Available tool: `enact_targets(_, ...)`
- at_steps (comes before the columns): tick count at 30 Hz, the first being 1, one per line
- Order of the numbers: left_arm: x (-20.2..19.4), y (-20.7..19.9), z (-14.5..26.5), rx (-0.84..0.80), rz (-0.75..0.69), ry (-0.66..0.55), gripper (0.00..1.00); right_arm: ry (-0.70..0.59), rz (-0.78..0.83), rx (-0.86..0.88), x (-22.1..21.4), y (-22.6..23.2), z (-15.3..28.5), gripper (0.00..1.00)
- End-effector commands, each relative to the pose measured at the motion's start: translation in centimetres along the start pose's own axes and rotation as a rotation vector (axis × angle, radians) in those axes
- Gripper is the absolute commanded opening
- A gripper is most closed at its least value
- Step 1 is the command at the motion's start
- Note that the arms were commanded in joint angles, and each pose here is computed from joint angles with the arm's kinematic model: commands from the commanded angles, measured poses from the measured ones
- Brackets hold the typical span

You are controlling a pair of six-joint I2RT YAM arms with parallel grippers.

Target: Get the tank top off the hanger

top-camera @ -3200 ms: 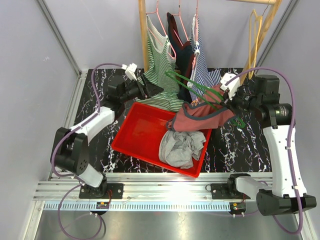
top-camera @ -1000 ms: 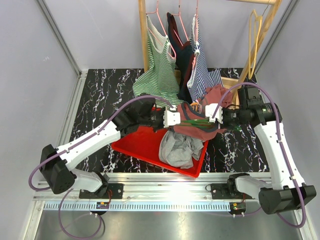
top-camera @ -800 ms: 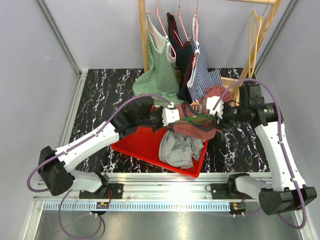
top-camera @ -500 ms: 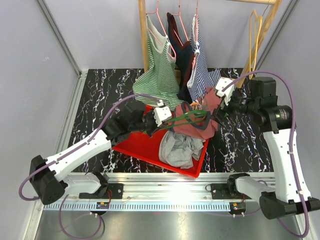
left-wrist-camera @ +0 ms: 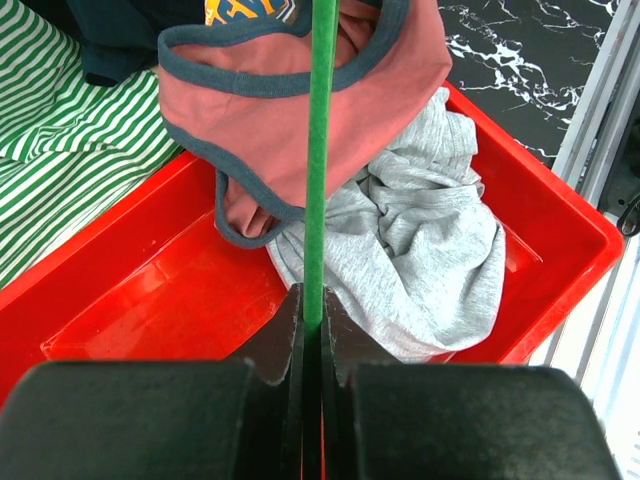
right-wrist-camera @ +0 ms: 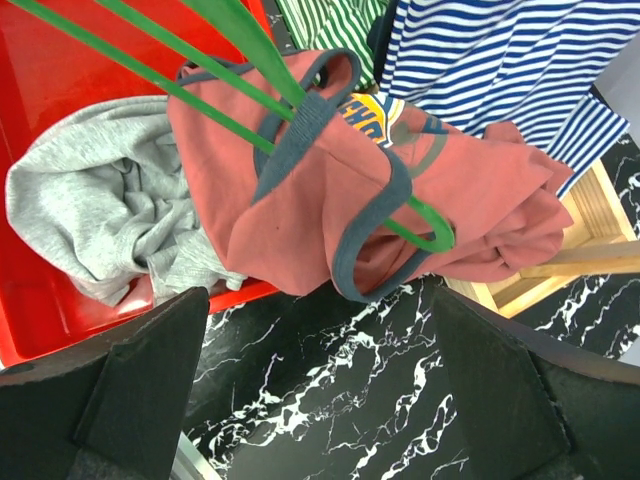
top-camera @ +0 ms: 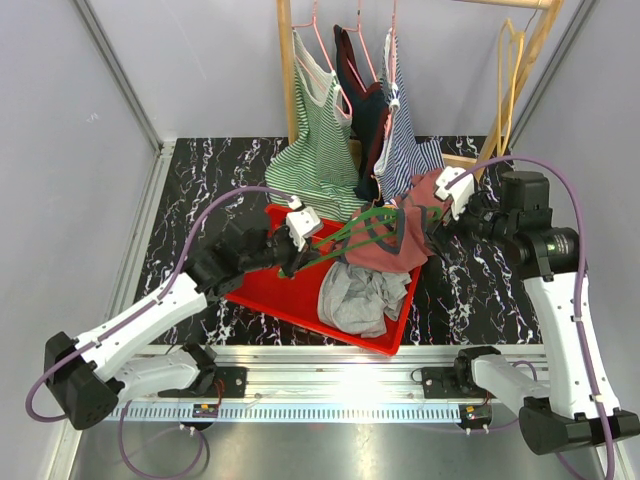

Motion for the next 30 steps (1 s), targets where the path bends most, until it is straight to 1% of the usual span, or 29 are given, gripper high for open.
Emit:
enact_targets(1, 2.1, 0.2, 0.7, 0.014, -0.022, -0.121, 0.00, -0.010, 0.016, -0.044, 0.0, -0.3, 0.6, 1.00)
enact_targets(7, 2.3, 0.2, 0.7, 0.004, -0.007, -0.134, 0.00, -0.006, -0.006, -0.048, -0.3, -0.4, 0.3, 1.00)
enact_targets(15, 2.2, 0.2, 0.7, -0.001, 0.006, -0.139, 0.00, 0.003, -0.032, -0.106, -0.4, -1.1, 0.5, 1.00)
enact_targets(30, 2.2, 0.2, 1.0, 0.005, 0.005, -0.144, 0.00, 0.049, 0.006, -0.102, -0.8, -0.8, 1.4, 1.00)
Point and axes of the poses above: each gripper's point midway between its finger pads, its own z axis back along the fingers, its own y axis along the line the jaws close on, x = y × z, the point moved 8 cm from there along z, back along the fingers, and after that the axes turned 9 degrees about -z, right-handed, at the moved point
